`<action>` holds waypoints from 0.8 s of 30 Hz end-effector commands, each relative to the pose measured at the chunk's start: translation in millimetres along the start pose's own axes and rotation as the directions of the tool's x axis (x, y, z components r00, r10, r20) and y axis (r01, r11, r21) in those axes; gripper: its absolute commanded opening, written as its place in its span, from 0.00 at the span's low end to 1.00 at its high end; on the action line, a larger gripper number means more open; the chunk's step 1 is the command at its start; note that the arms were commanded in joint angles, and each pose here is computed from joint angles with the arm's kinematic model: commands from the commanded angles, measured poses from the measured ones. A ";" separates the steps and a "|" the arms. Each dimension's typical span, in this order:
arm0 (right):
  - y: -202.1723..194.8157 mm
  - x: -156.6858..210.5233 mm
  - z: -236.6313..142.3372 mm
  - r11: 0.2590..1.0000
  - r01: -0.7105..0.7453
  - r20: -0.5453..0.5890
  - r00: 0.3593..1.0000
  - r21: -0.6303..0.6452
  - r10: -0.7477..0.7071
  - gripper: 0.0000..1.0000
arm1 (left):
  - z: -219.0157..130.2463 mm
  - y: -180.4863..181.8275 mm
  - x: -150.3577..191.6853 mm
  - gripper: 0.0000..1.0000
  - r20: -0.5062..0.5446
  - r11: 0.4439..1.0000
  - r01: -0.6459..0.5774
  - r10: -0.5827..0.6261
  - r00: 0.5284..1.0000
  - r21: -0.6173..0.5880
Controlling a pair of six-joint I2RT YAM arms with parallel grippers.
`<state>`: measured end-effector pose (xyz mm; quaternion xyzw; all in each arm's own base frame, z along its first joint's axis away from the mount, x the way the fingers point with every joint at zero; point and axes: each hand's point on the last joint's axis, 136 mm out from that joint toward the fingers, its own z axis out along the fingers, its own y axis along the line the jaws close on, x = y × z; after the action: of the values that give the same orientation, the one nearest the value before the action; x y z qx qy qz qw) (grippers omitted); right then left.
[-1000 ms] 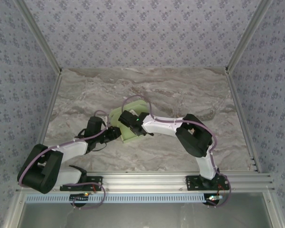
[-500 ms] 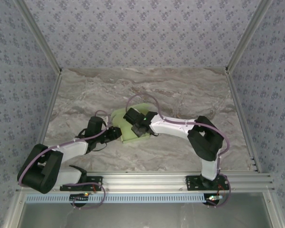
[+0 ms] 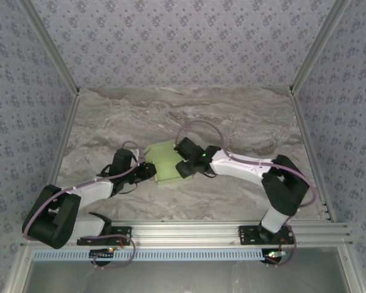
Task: Fold the paper box
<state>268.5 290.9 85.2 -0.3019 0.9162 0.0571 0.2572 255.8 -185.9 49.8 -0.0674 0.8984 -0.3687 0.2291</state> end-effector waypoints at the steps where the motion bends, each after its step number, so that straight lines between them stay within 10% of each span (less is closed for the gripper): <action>1: 1.6 1.2 -17.3 0.991 -0.085 0.045 0.995 -0.102 0.090 0.66 | -0.4 -8.1 -5.9 0.22 0.007 0.999 -0.031 0.031 0.999 0.011; 24: -30.0 0.4 15.6 0.655 -0.450 -0.052 0.845 -0.607 0.532 0.29 | -1.4 -7.5 -5.9 0.22 0.005 1.000 -0.029 0.029 1.000 0.003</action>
<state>294.5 260.7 69.3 -0.1064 0.8949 0.3862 0.1969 256.6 -186.2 51.0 -0.0679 0.8993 -0.3674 0.2273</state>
